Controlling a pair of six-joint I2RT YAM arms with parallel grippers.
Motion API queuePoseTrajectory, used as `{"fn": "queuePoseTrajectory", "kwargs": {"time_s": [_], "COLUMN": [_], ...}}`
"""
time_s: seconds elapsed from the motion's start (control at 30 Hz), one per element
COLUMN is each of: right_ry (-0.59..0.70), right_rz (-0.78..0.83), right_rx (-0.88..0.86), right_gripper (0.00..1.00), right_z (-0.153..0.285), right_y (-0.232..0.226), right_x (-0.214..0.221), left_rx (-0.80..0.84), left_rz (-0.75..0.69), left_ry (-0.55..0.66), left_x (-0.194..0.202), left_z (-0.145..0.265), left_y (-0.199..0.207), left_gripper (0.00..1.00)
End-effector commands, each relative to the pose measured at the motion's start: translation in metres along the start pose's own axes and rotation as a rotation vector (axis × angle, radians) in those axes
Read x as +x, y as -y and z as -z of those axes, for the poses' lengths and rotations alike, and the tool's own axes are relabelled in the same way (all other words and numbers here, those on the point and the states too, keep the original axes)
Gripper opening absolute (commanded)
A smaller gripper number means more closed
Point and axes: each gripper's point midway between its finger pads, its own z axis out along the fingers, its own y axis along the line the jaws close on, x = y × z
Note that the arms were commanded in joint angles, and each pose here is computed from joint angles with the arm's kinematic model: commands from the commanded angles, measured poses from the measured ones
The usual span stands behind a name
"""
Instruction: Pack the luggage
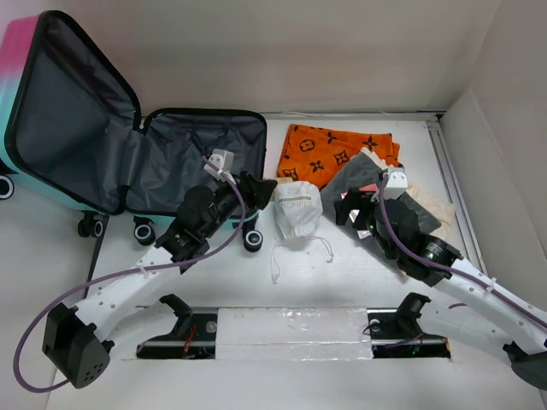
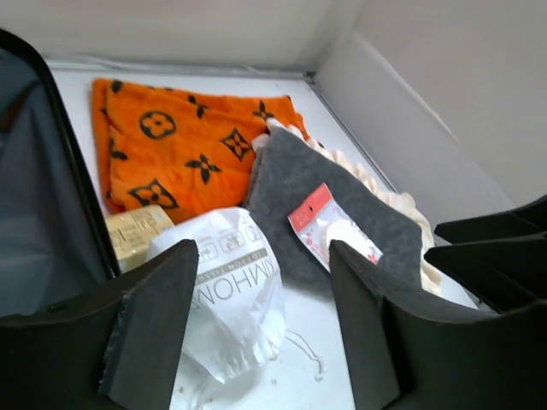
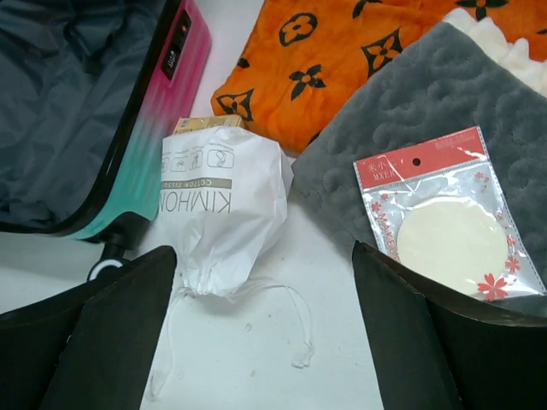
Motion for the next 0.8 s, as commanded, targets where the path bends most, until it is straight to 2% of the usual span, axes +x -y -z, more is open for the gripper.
{"fn": "queuePoseTrajectory", "kwargs": {"time_s": [0.0,0.17,0.2,0.23,0.3,0.33,0.37,0.4,0.43,0.47,0.5,0.53,0.6,0.7,0.77], "right_ry": [0.013,0.026,0.026,0.019,0.026,0.02,0.013,0.005,0.001,-0.018,-0.024,-0.029,-0.056,-0.099,-0.116], "right_rz": [-0.047,-0.039,-0.039,-0.034,-0.039,-0.043,-0.052,-0.041,-0.038,-0.023,-0.019,-0.016,-0.007,0.012,0.016], "right_rx": [0.02,0.067,0.068,0.071,0.068,0.071,0.075,0.095,0.107,0.119,0.131,0.151,0.143,0.135,0.18], "right_gripper": [0.9,0.84,0.8,0.72,0.62,0.39,0.31,0.26,0.25,0.24,0.24,0.26,0.45,0.74,0.76], "right_z": [0.004,0.007,0.007,0.006,0.006,0.005,0.003,0.001,0.0,-0.005,-0.007,-0.011,-0.021,-0.04,-0.05], "right_y": [0.002,0.012,0.012,0.014,0.013,0.014,0.013,0.016,0.02,0.02,0.023,0.027,0.023,0.019,0.029], "right_x": [-0.008,-0.012,-0.012,-0.008,-0.01,-0.006,-0.003,0.0,0.002,0.009,0.01,0.012,0.016,0.026,0.029], "left_rx": [0.08,0.156,0.168,0.162,0.184,0.191,0.18,0.089,0.08,0.013,-0.08,-0.1,-0.102,-0.085,-0.1], "left_rz": [0.022,0.02,0.02,0.029,0.028,0.004,-0.024,-0.05,-0.085,-0.13,-0.159,-0.175,-0.164,-0.114,-0.085], "left_ry": [-0.02,-0.008,-0.014,-0.027,-0.028,-0.045,-0.042,0.015,-0.032,-0.057,-0.007,-0.032,-0.037,0.004,0.003], "left_x": [0.002,0.002,0.003,0.006,0.003,0.011,0.012,-0.002,0.018,0.027,0.009,0.017,0.016,0.013,0.016], "left_z": [-0.003,0.001,0.002,0.002,0.003,0.004,0.005,0.002,-0.001,-0.001,-0.005,-0.01,-0.012,-0.006,-0.001], "left_y": [0.017,0.028,0.03,0.029,0.034,0.041,0.047,0.043,0.06,0.057,0.054,0.056,0.058,0.058,0.045], "left_gripper": [0.59,0.6,0.56,0.53,0.46,0.43,0.43,0.42,0.42,0.42,0.42,0.42,0.42,0.47,0.48]}}
